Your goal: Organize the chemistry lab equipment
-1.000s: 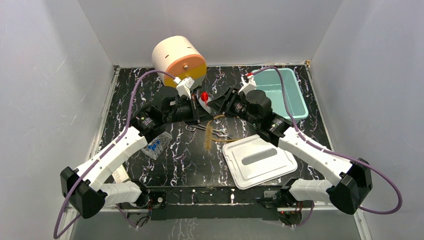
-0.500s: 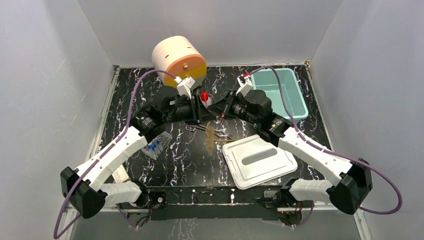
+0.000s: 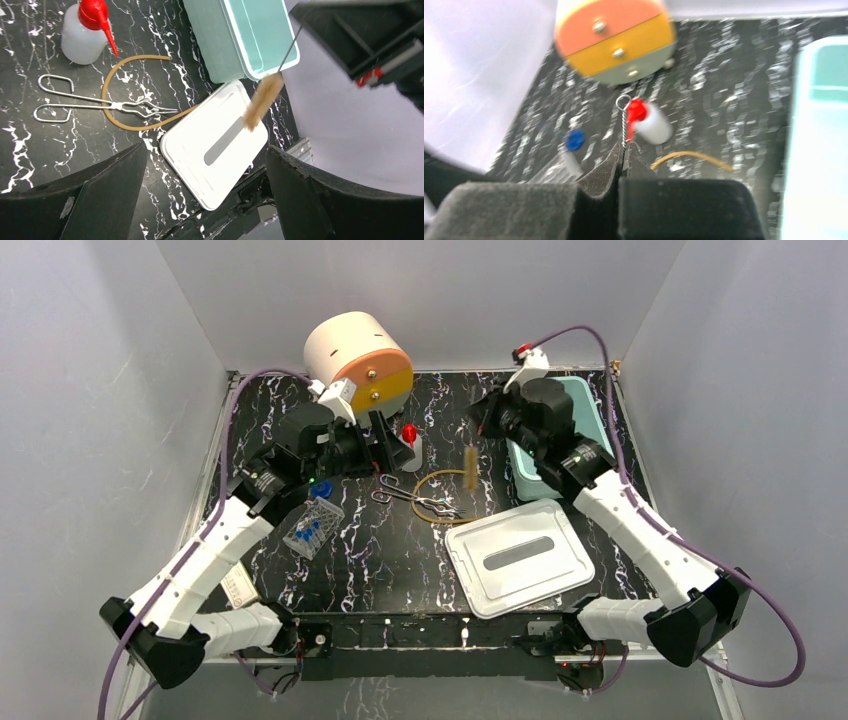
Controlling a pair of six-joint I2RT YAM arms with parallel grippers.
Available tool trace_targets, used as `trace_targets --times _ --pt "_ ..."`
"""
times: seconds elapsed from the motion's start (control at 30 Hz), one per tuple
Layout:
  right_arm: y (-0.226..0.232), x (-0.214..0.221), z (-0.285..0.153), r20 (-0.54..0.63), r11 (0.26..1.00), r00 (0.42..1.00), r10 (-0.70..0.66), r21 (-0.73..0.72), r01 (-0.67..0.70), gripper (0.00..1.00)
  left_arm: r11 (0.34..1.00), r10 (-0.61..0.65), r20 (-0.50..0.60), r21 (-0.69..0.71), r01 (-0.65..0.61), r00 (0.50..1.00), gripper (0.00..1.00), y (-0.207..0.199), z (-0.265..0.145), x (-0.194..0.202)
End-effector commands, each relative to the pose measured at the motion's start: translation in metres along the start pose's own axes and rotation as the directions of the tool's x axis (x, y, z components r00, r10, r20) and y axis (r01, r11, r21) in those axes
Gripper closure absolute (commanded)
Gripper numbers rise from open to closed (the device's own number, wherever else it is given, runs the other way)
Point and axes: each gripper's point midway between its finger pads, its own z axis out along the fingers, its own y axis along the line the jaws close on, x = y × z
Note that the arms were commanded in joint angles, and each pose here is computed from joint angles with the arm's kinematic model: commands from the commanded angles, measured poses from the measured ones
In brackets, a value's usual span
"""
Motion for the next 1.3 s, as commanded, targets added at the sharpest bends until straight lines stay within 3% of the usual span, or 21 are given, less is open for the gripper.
trace_targets --times 0.0,0.17,0.2,0.33,0.5,0.73,0.87,1.03,1.27 --pt "-0.059 -0.064 -0.014 0.103 0.938 0.962 -0.254 0.268 0.219 1.0 0.999 0.005 0.028 -0.033 -0.004 1.0 0.12 0.004 -0.024 -0.005" --pt "-0.117 -0.103 -0.016 0.104 0.859 0.936 -0.337 0.441 0.261 1.0 0.997 -0.074 -0.04 0.025 0.075 0.996 0.12 0.003 -0.02 0.022" --pt "-0.147 -0.112 -0.012 0.082 0.824 0.929 -0.36 0.495 0.275 1.0 0.99 -0.125 -0.083 0.049 0.13 0.989 0.12 0.005 -0.013 0.039" --pt "-0.188 -0.108 0.005 0.015 0.797 0.934 -0.357 0.526 0.296 1.0 0.986 -0.149 -0.12 0.058 0.156 0.982 0.12 0.009 -0.005 0.052" --pt "-0.236 -0.065 0.042 -0.123 0.828 0.957 -0.261 0.481 0.288 1.0 0.988 -0.138 -0.148 0.054 0.147 0.979 0.12 0.011 0.004 0.057" --pt "-0.244 -0.002 0.083 -0.225 0.923 0.972 -0.068 0.355 0.147 1.0 0.992 -0.117 -0.157 0.031 0.123 0.981 0.12 0.019 0.009 0.062" --pt "-0.256 0.023 0.091 -0.267 0.921 0.964 0.004 0.377 0.1 1.0 0.995 -0.102 -0.156 0.008 0.104 0.982 0.12 0.022 0.008 0.06" --pt "-0.273 0.044 0.1 -0.275 0.902 0.959 0.067 0.427 0.059 0.92 0.995 -0.096 -0.143 -0.019 0.094 0.985 0.11 0.027 0.005 0.058" --pt "-0.295 0.078 0.113 -0.316 0.886 0.941 0.118 0.462 0.044 0.91 0.996 -0.08 -0.144 -0.061 0.072 0.986 0.11 0.034 0.005 0.057"
